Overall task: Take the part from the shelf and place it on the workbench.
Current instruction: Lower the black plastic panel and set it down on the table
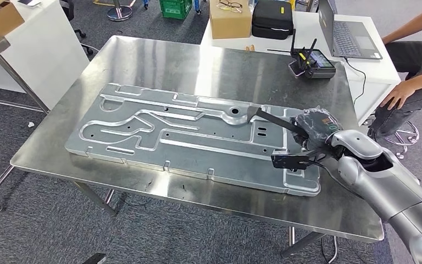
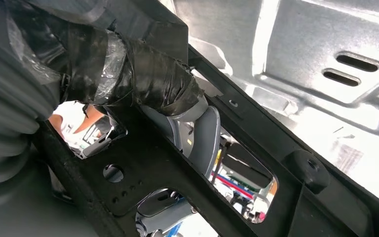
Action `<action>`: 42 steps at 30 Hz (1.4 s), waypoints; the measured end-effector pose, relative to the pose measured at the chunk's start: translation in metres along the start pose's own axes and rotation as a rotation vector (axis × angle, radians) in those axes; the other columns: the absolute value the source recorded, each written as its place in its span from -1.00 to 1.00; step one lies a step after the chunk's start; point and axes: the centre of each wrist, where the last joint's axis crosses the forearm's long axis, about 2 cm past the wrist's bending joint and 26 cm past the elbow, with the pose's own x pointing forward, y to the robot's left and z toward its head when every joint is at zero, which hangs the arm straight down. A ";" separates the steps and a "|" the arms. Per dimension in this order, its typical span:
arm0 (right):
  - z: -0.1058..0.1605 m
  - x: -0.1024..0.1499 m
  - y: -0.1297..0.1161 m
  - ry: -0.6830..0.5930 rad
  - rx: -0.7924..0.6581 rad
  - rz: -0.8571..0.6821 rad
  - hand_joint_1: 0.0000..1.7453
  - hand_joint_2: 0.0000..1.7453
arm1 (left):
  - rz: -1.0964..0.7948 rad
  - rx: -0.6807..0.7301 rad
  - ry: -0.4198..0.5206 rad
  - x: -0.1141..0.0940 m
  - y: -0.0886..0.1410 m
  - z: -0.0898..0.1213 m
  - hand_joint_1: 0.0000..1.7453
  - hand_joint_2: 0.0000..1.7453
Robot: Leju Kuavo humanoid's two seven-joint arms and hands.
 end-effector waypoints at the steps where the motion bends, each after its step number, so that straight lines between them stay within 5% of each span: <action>1: 0.000 0.001 0.000 0.000 -0.001 -0.001 1.00 1.00 | 0.000 0.000 -0.001 0.000 0.000 0.000 -1.00 1.00; 42: -0.010 0.012 -0.017 -0.007 0.024 0.046 1.00 1.00 | 0.005 0.003 -0.006 0.002 0.003 0.000 -1.00 1.00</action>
